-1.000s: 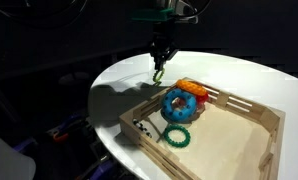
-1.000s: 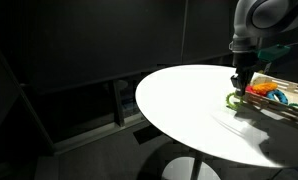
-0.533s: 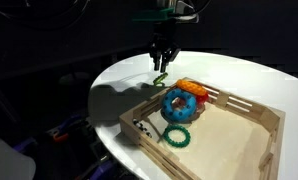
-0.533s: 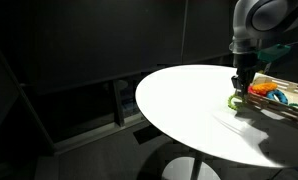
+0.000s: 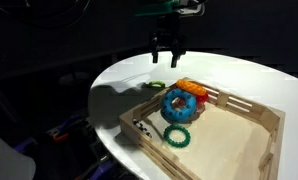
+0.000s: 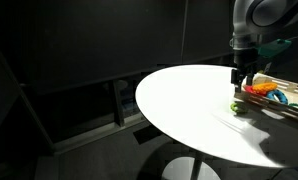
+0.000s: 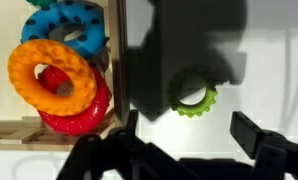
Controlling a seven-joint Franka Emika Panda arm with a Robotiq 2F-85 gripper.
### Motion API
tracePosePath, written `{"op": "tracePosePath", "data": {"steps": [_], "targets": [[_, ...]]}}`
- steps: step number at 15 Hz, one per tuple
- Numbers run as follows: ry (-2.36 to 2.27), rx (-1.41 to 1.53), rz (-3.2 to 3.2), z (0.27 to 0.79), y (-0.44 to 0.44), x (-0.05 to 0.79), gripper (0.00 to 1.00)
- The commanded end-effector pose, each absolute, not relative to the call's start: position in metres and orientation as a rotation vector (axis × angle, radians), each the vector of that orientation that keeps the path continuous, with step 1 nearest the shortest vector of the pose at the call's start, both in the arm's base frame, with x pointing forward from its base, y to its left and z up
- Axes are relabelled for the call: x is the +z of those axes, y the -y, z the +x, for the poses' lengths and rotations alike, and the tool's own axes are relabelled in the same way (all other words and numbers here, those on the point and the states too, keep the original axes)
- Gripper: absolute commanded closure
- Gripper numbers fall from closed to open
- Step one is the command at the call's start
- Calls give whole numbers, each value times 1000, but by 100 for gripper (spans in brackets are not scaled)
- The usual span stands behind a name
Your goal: Put the light green ring on the table
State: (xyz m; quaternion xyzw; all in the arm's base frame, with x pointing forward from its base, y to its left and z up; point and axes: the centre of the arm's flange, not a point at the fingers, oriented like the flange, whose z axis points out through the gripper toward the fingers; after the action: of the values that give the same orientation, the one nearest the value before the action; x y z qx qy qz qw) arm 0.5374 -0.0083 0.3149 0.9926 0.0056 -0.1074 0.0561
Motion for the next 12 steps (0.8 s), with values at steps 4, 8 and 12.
{"op": "tracePosePath", "data": {"steps": [4,8,12], "targets": [[4,-338,2973,536,26,372,0],[22,-278,3005,527,36,411,0],[69,-173,3088,516,43,450,0]]}}
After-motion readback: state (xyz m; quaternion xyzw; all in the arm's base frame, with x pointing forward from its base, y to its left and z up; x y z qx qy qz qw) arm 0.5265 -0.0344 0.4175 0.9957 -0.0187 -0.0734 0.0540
